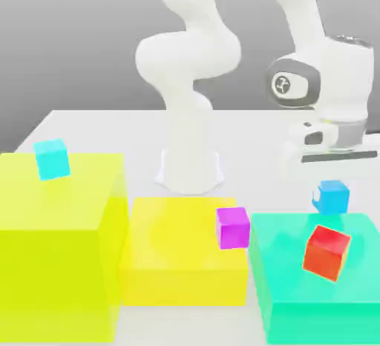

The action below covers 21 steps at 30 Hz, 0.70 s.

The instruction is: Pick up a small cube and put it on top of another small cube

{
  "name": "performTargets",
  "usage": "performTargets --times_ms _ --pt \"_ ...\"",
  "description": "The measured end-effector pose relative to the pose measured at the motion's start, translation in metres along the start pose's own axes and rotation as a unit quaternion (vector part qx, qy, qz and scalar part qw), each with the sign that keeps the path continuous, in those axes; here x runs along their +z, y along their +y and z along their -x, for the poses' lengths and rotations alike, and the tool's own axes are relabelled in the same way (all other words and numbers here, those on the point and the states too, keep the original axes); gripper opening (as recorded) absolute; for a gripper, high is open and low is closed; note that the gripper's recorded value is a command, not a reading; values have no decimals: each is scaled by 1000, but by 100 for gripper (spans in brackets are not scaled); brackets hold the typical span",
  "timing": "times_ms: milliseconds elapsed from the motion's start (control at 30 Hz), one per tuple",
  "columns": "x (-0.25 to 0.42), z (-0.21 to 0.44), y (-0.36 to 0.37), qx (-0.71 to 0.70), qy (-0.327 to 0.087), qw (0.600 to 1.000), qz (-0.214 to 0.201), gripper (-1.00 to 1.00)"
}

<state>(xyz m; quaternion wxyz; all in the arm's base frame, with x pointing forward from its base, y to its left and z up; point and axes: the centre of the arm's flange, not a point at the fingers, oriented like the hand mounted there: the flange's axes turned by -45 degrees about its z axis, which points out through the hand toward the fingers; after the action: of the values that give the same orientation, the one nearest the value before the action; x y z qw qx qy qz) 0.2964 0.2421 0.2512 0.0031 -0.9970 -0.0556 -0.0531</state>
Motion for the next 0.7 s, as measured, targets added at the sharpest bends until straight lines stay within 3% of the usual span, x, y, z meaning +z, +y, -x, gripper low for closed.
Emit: performTargets --times_ms 367,700 --pt "-64 -93 156 -13 -17 999 25 -100" --pt "-138 -94 328 -23 -41 999 23 -100"
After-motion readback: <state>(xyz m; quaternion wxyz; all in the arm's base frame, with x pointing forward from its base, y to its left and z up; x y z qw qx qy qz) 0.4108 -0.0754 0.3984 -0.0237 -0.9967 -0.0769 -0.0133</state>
